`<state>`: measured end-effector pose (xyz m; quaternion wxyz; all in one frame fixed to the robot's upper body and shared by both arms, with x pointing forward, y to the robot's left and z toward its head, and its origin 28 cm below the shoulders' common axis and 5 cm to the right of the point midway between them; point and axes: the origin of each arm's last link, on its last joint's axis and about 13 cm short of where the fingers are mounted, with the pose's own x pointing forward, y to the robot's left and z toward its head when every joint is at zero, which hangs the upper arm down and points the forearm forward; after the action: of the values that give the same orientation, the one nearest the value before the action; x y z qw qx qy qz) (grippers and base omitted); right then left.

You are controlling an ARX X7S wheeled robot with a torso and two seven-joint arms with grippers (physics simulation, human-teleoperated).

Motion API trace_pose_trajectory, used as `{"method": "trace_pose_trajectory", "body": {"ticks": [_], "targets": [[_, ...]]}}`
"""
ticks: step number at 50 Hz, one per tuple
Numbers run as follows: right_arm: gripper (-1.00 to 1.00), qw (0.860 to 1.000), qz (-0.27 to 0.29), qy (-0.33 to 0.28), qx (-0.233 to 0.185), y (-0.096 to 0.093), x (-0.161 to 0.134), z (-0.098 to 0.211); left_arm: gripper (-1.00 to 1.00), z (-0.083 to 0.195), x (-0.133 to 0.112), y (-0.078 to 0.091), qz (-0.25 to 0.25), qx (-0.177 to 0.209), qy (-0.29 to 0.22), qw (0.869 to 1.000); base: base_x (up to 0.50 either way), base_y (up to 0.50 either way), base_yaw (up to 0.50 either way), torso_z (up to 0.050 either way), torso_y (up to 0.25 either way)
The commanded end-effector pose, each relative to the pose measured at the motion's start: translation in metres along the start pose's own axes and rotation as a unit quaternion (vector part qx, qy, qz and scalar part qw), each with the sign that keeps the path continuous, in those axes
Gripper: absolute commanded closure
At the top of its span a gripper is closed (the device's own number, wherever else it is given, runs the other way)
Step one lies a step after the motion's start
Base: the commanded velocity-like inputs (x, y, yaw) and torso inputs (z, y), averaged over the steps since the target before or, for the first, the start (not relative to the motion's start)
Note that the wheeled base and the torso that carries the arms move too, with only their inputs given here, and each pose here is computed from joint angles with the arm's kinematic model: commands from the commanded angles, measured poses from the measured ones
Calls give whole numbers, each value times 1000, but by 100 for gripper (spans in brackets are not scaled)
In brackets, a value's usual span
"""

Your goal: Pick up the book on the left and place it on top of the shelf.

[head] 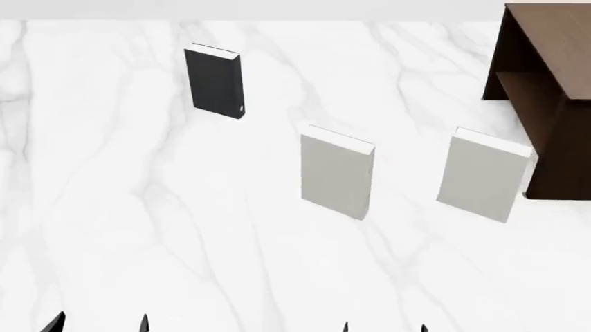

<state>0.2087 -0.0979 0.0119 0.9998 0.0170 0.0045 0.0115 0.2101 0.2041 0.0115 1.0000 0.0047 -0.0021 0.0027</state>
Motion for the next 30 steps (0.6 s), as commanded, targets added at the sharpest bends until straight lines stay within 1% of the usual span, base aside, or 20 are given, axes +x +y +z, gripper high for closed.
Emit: {"method": "trace_pose_trajectory", "body": {"ticks": [1, 7, 30], "targets": [[-100, 1000, 3, -3, 2, 2, -1, 0, -100, -1, 0, 1, -4, -1, 8, 1000, 0, 0, 0, 0, 0], [-100, 1000, 3, -4, 0, 2, 0, 0, -100, 0, -1, -1, -20, -2, 9, 1000, 0, 0, 0, 0, 0], [-100, 1000, 6, -6, -10, 3, -1, 0, -100, 1, -2, -1, -20, 3, 14, 1000, 0, 0, 0, 0, 0]]}}
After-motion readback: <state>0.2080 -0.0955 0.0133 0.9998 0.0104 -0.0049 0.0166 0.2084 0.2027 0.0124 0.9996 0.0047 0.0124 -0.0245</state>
